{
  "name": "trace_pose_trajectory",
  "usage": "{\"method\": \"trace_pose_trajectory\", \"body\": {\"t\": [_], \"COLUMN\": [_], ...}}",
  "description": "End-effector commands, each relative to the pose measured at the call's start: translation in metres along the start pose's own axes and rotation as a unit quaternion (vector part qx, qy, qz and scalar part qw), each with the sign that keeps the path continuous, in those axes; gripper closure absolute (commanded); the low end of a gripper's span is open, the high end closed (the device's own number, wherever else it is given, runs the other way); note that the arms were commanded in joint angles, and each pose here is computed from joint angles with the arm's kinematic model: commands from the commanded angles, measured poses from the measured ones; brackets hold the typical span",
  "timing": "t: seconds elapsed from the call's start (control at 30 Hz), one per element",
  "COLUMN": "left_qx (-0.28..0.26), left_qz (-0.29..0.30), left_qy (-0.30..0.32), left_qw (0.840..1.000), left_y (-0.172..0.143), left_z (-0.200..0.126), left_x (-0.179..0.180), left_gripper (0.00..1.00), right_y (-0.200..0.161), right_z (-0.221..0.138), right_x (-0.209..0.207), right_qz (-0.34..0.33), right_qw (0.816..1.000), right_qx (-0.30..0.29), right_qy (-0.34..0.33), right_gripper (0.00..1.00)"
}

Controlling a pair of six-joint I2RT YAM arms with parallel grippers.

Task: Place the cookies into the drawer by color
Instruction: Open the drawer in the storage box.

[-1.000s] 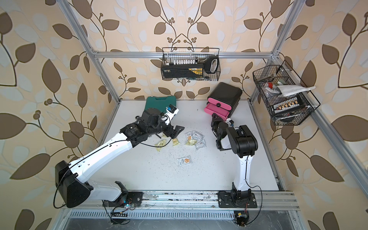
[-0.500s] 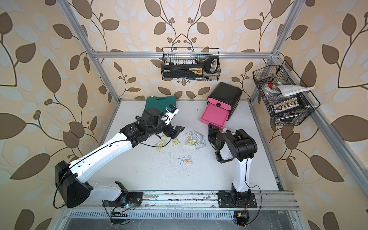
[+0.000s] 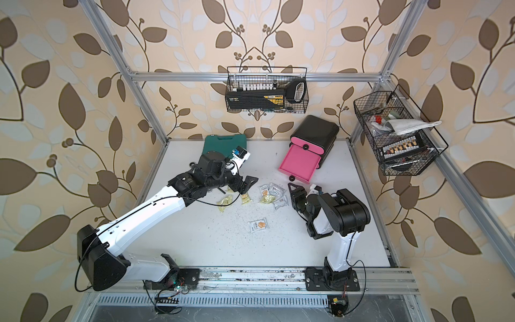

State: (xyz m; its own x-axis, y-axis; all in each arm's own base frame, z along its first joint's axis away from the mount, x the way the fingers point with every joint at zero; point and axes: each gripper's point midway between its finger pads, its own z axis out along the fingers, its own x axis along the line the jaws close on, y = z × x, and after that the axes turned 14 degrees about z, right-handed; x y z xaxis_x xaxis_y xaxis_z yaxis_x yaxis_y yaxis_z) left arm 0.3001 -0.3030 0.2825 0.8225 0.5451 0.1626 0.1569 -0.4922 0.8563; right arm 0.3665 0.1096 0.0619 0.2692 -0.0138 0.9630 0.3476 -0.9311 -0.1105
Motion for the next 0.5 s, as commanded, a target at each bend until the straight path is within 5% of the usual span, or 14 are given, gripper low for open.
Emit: {"method": "trace_pose_trajectory", "body": {"t": [0.0,0.13,0.2,0.3,0.47], "left_qx": [-0.017,-0.015,-0.013,-0.011,-0.009], "left_qz": [0.006,0.007,0.008,0.01,0.011], "left_qy": [-0.008,-0.012,-0.011,-0.006,-0.006], "left_qw": [1.0,1.0,1.0,1.0,1.0], "left_y": [0.011,0.011,0.01,0.01,0.01], "left_z": [-0.002,0.001,0.001,0.001,0.0], "left_x": [-0.004,-0.007,-0.007,-0.005,-0.005], "left_gripper": [0.02,0.02,0.02,0.02,0.02], "right_y": [-0.005,-0.012,-0.016,-0.017,-0.034], "right_z": [-0.017,-0.03,-0.04,-0.064,-0.077], "right_x": [0.008,0.006,0.006,0.021,0.027], "right_qz": [-0.04,-0.093,-0.168,-0.306,-0.414], "right_qw": [0.999,0.994,0.978,0.93,0.85], "right_qx": [0.008,0.023,0.035,0.038,0.136], "right_qy": [0.005,-0.049,-0.12,-0.202,-0.296], "right_gripper": [0.35,0.38,0.39,0.39,0.4]}}
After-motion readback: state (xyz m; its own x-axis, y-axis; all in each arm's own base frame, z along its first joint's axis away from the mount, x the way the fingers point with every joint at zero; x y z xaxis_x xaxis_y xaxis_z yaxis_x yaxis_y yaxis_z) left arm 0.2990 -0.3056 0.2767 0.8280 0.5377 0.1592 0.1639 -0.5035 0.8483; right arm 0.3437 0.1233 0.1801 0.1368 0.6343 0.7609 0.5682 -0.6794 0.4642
